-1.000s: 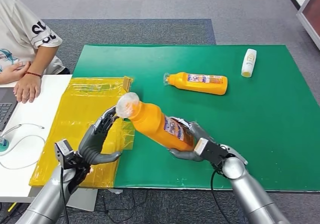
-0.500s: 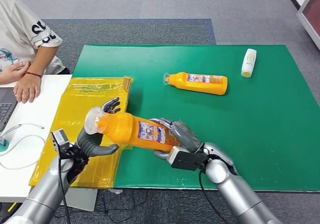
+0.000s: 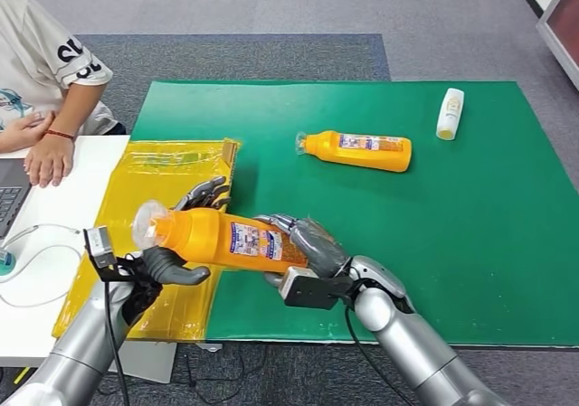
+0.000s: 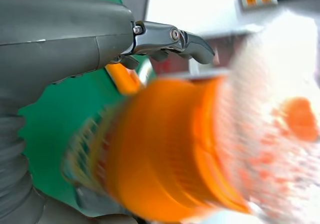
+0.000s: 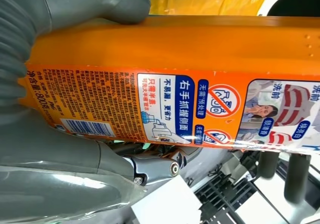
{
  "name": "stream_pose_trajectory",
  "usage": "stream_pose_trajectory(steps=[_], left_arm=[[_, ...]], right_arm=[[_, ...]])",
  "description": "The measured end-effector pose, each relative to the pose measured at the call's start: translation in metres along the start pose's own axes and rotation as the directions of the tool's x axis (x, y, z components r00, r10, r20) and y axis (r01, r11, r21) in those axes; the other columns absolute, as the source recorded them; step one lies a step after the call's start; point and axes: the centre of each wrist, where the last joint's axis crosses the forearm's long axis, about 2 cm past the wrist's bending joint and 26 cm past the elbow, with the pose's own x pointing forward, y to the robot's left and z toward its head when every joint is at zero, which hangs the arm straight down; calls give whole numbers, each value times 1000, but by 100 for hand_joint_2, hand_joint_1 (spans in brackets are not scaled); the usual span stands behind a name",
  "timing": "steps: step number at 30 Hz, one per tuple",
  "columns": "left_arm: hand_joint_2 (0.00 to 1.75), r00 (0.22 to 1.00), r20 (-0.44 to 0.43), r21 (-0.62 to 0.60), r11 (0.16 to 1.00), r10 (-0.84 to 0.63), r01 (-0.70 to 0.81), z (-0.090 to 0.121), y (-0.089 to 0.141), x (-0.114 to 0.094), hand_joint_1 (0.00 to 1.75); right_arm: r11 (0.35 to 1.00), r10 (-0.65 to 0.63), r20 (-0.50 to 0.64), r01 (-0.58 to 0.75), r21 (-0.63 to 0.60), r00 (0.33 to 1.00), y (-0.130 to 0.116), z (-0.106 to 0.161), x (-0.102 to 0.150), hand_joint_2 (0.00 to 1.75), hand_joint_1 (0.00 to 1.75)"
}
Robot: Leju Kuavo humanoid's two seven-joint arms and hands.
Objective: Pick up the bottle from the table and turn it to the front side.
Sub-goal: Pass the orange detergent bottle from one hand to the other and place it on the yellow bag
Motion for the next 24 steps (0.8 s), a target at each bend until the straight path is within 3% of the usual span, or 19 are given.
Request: stream_pose_trajectory(steps=[8, 22, 24], left_arm=[[175, 995, 33, -93, 991, 99, -95, -9, -4, 0, 0], [175, 994, 20, -95, 990, 105, -102, -7, -4, -3, 0], [175, 994, 18, -93, 990, 105, -103, -7, -4, -3, 87]], right_arm=[[999, 54, -13, -54, 9, 998, 8, -12, 5, 175, 175], [988, 154, -28, -154, -3, 988, 13, -16, 8, 175, 175], [985, 171, -31, -171, -4, 985, 14, -16, 8, 175, 175]])
